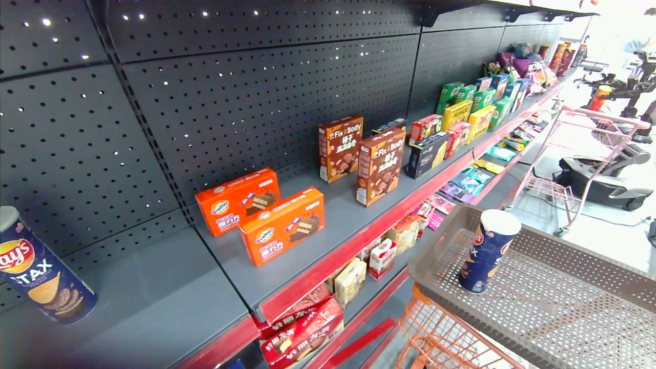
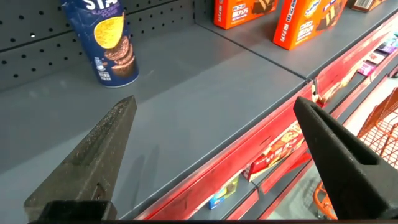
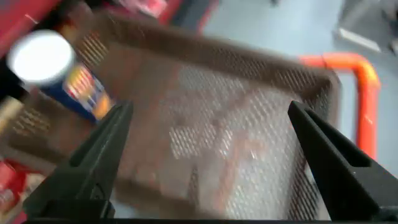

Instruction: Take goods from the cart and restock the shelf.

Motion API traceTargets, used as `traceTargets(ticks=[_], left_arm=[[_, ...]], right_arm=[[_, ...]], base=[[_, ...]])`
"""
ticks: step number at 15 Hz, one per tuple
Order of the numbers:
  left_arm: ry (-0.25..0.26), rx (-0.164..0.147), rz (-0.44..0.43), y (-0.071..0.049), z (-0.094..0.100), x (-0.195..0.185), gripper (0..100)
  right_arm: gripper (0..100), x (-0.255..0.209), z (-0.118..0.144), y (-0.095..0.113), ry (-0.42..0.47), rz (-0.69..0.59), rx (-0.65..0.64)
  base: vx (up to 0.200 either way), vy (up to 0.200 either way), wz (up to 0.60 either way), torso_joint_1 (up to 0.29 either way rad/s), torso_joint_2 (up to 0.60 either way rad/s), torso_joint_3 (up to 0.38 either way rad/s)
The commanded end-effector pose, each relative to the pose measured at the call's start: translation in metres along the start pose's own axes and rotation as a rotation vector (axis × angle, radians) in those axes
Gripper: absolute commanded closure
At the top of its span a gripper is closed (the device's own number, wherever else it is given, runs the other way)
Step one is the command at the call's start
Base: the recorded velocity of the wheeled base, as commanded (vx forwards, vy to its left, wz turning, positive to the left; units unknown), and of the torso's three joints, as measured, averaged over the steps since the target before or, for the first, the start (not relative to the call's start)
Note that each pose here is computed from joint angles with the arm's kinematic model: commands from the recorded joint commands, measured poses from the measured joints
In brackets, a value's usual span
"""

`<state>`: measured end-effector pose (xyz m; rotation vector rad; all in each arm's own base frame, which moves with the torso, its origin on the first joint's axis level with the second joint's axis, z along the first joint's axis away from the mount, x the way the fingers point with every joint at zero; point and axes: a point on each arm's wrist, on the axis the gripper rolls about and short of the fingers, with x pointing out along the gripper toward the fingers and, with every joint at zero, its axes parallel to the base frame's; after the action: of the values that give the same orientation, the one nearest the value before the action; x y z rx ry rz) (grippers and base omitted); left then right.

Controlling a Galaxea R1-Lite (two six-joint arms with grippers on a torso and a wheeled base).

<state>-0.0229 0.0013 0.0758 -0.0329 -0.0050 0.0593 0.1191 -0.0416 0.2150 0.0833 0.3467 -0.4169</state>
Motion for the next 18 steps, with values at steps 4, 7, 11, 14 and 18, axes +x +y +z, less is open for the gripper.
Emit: traceTargets(ticks=[4, 7, 11, 14, 18], left_arm=[[0.001, -0.001, 0.0, 0.0, 0.0, 0.0, 0], [0.001, 0.001, 0.0, 0.0, 0.0, 0.0, 0], [0.001, -0.001, 0.0, 0.0, 0.0, 0.0, 0], [0.001, -0.001, 0.0, 0.0, 0.0, 0.0, 0], [0.001, 0.001, 0.002, 0.0, 0.0, 0.0, 0]], right_arm=[[0, 0.055, -0.033, 0.037, 0.119, 0.307, -0.14], [0, 0.06, -0.056, 0.043, 0.201, 0.443, -0.279], [0, 0.08, -0.067, 0.055, 0.297, 0.475, -0.318], [0, 0.104, -0.072, 0.061, 0.367, 0.472, -0.327], [0, 0.147, -0.067, 0.075, 0.346, 0.476, -0.355]], base=[[0.0, 0.0, 0.0, 0.0, 0.0, 0.0], [0.0, 0.0, 0.0, 0.0, 0.0, 0.0], [0.0, 0.0, 0.0, 0.0, 0.0, 0.0], [0.0, 0.0, 0.0, 0.0, 0.0, 0.0], [0.0, 0.0, 0.0, 0.0, 0.0, 0.0]])
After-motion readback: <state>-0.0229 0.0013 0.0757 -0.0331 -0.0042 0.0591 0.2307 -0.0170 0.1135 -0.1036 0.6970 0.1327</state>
